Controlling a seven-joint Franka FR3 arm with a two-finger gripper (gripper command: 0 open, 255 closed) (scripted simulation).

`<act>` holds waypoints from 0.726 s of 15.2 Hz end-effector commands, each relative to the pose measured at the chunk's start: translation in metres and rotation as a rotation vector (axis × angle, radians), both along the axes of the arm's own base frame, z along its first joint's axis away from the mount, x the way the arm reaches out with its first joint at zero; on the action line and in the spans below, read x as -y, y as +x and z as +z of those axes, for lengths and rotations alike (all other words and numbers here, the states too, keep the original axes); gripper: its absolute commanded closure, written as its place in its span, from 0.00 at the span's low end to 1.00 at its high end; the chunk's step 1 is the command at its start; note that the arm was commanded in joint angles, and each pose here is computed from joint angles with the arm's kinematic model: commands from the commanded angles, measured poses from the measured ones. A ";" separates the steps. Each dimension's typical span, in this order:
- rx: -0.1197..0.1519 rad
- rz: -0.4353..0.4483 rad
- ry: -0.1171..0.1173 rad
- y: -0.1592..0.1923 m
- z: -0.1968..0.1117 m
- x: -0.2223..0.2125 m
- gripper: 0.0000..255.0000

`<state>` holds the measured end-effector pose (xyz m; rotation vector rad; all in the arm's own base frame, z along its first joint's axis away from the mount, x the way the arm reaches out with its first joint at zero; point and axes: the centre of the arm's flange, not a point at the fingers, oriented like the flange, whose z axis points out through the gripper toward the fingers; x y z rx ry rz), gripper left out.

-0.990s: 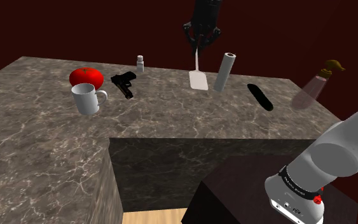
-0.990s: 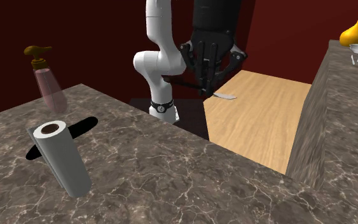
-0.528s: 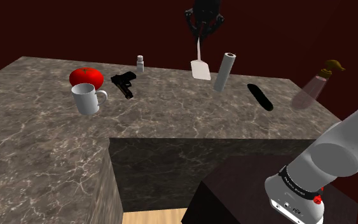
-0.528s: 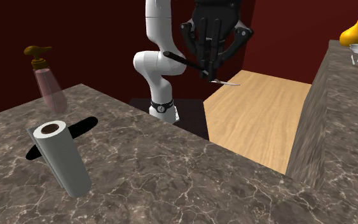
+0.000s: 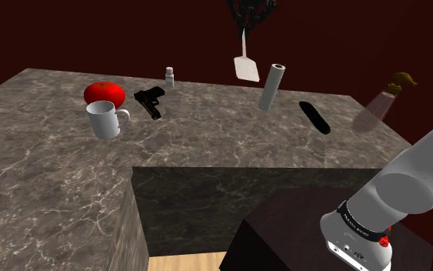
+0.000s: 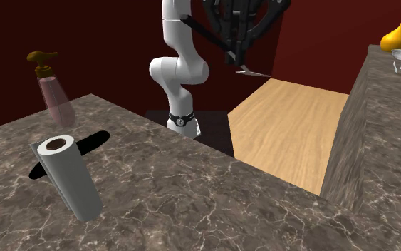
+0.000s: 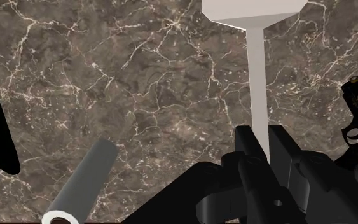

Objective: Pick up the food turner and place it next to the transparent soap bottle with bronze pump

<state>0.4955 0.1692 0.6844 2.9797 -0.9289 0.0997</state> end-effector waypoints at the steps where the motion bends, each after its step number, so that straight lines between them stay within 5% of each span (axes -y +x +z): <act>1: -0.001 0.000 0.000 -0.001 0.010 0.000 1.00; 11: -0.001 0.000 0.000 -0.027 0.013 0.116 1.00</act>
